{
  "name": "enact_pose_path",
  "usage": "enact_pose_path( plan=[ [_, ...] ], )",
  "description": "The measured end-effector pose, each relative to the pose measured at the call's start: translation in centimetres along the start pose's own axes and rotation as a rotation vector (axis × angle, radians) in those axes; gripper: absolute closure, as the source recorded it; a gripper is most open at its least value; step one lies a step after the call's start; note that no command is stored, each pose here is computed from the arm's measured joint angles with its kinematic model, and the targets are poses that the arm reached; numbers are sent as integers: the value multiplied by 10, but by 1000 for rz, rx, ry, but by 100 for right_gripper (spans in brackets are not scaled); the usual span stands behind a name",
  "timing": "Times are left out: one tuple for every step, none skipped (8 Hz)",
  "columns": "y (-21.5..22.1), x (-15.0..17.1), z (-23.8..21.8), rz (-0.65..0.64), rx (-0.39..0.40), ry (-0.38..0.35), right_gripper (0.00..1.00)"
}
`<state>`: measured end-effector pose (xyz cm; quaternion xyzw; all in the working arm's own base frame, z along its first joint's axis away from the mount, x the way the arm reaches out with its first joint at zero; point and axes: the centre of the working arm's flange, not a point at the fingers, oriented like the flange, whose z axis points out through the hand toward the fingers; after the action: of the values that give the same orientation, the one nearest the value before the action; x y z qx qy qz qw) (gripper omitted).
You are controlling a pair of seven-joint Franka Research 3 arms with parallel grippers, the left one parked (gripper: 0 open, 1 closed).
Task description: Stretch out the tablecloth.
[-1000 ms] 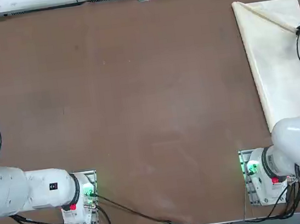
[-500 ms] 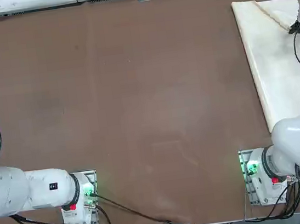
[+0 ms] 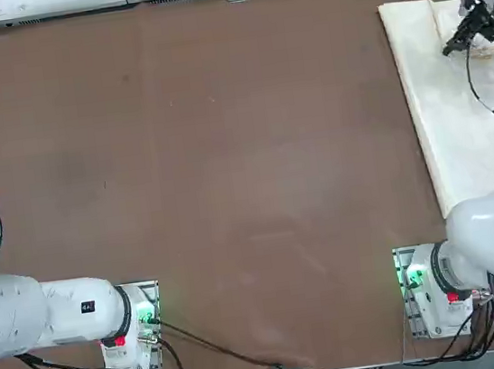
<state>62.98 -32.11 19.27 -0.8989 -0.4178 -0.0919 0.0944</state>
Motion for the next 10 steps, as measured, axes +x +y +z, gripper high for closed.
enact_pose_path(
  plan=[
    [-10,27,8,87,50,-6,98],
    [-22,55,16,178,100,-20,98],
    [-35,84,24,269,143,-41,98],
    [-47,113,30,359,178,-51,98],
    [-60,142,32,434,216,-52,98],
    [-73,171,35,494,254,-49,98],
    [-87,197,39,545,281,-45,98],
    [-101,220,45,591,299,-49,98],
    [-113,240,51,632,308,-57,98],
    [-125,259,56,672,312,-58,98]
  ],
)
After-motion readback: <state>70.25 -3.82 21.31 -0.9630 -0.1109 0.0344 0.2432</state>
